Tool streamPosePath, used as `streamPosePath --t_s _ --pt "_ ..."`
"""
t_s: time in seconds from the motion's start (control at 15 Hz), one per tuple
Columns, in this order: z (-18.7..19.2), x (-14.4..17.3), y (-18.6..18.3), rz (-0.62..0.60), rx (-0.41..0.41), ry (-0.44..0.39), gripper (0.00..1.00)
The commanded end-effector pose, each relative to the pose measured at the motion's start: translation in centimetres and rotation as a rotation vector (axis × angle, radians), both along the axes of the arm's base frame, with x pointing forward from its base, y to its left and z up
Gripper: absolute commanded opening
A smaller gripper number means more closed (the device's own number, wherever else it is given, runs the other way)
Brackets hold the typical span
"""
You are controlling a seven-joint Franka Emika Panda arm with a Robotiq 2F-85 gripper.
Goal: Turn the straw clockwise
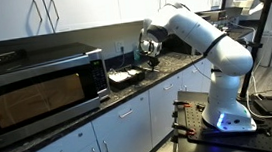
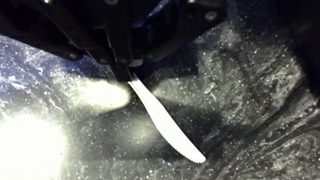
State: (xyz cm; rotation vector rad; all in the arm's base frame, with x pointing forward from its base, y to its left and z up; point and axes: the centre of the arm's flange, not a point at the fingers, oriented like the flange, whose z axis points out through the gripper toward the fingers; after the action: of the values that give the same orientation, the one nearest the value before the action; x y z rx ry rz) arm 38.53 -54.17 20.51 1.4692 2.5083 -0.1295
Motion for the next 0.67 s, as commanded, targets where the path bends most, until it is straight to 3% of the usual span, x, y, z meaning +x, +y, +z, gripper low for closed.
streamPosePath --t_s 0.0,0.6 --pt "-0.2 0.3 0.4 -0.105 0.009 -0.004 0.00" --pt "0.3 -0.8 0.3 -0.197 0.070 -0.111 0.00"
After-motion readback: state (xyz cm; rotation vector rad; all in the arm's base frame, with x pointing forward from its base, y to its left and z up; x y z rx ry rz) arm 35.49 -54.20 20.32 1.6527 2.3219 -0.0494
